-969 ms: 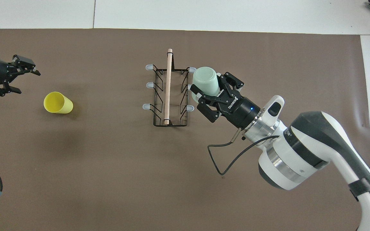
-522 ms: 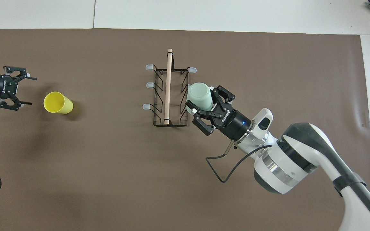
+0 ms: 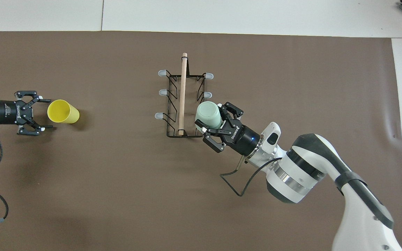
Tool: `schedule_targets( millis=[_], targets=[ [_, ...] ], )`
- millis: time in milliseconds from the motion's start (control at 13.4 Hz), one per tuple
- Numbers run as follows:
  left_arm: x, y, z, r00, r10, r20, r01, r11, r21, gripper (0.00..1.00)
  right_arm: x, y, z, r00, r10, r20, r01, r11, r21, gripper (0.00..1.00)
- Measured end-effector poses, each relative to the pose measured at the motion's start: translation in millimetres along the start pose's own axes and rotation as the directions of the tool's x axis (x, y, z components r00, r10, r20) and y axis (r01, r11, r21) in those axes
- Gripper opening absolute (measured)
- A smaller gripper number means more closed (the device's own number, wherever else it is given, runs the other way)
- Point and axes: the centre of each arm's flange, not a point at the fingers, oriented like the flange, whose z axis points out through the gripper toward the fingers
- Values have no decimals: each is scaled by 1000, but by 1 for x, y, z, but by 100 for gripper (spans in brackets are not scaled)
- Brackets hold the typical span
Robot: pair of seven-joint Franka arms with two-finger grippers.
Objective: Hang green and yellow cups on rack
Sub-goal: 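Hang the green cup on a rack peg while the left gripper reaches the yellow cup, then grasp the yellow cup with the left gripper while the right gripper releases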
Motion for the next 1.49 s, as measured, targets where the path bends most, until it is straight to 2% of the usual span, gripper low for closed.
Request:
schedule_targets(
  millis=[447,746,820,895,969,1118,1193,1417,1491],
  targets=[
    [-32,-15,31,995,-25,95,24,1000,15,100,-25,5,-3,999,-44,9,44,999,6,67],
    [-45,-15,42,994,-4,109,4,1000,8,100,-41,10,-6,999,-49,23,49,999,1,67],
    [-50,-14,42,994,16,109,-17,1000,6,90,-41,10,-6,998,-50,23,50,999,0,68],
    [-56,-13,41,993,54,109,-54,999,2,74,-41,10,-6,998,-50,23,50,999,1,69],
    [-61,-14,40,989,104,108,-104,995,-3,67,-41,10,-6,998,-50,23,50,999,1,73],
    [-68,-14,33,982,158,104,-157,987,-18,67,-40,10,-5,998,-52,21,52,999,1,95],
    [-73,-12,26,980,174,99,-172,985,-29,67,-39,11,-4,998,-54,18,54,999,2,100],
    [-93,-4,-7,973,223,66,-217,972,-88,67,-27,12,-2,997,-70,16,70,998,-7,100],
    [-103,-1,-20,968,246,47,-239,965,-111,67,-18,16,-4,995,-85,50,87,995,-38,100]
  ],
)
